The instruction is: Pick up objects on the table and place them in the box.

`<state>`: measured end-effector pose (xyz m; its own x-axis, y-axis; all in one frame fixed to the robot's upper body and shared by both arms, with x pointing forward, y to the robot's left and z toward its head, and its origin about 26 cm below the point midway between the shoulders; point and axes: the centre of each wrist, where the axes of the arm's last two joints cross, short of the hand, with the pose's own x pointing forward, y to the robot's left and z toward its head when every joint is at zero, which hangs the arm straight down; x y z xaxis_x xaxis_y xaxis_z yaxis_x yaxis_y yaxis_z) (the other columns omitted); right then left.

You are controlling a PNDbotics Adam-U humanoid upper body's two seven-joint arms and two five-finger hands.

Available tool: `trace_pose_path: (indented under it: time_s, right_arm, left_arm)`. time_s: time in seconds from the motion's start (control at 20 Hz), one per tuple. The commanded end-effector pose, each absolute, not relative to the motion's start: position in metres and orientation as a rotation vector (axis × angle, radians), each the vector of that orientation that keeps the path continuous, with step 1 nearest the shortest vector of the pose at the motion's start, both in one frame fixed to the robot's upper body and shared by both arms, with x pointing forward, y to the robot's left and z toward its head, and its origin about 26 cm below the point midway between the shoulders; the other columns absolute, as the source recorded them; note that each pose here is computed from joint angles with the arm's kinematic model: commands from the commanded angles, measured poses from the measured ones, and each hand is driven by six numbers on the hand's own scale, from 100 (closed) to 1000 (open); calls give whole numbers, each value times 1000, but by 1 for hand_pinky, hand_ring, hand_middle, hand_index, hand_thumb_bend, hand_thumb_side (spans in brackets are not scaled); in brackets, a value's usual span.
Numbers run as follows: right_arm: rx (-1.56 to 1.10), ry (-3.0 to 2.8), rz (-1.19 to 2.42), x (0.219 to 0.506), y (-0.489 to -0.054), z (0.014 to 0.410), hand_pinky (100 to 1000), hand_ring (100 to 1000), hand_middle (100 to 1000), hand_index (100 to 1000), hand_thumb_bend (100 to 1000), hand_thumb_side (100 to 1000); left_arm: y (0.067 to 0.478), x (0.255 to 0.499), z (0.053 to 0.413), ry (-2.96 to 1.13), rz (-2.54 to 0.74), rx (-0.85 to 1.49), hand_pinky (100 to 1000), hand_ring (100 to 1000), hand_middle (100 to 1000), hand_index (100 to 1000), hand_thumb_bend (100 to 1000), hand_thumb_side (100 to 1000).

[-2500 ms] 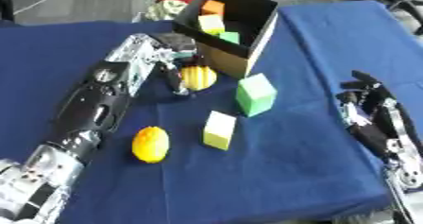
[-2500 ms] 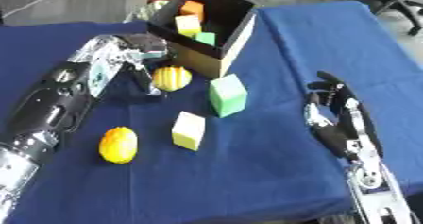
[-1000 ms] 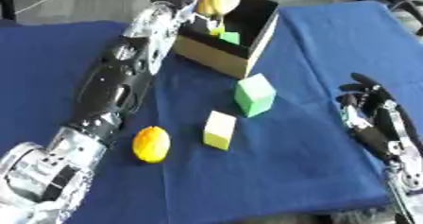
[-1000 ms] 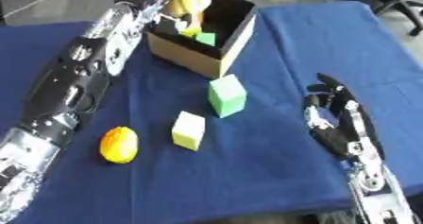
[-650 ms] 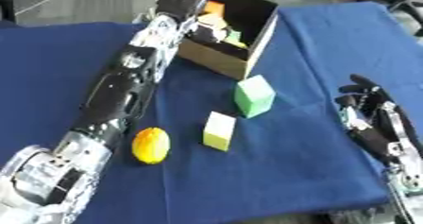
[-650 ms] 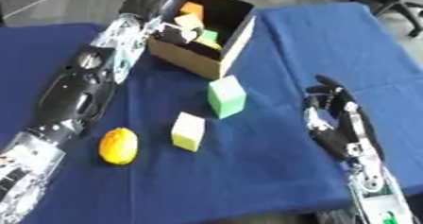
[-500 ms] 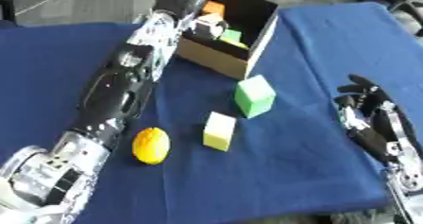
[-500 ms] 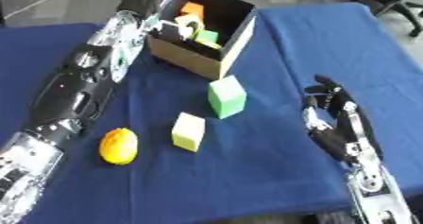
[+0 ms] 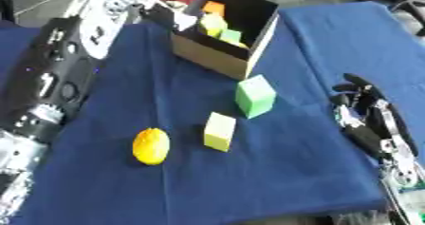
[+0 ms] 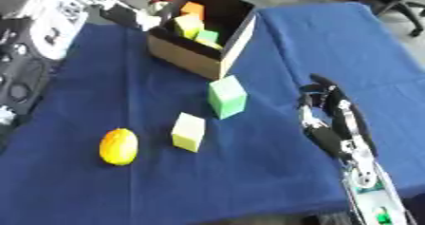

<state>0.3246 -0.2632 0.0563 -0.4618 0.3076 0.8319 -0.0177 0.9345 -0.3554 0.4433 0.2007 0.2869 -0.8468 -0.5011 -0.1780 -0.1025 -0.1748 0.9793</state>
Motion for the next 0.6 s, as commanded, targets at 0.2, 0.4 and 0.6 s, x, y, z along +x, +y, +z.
trace_pose_path:
  time_s: [0.2, 0.4, 0.6]
  right_arm:
    - [-253, -2031, 409, 325, -274, 63, 727, 665, 692, 894, 100, 318]
    - [-255, -2032, 410, 325, -274, 63, 727, 665, 692, 894, 100, 317]
    - [-259, -2031, 410, 325, -274, 63, 727, 665, 692, 894, 100, 316]
  left_arm:
    - [215, 416, 264, -1334, -2496, 491, 795, 709, 707, 841, 420, 390]
    - [215, 413, 233, -1204, -2554, 372, 794, 704, 702, 839, 404, 362]
    - [215, 411, 219, -1155, -2606, 323, 807, 719, 721, 857, 444, 418]
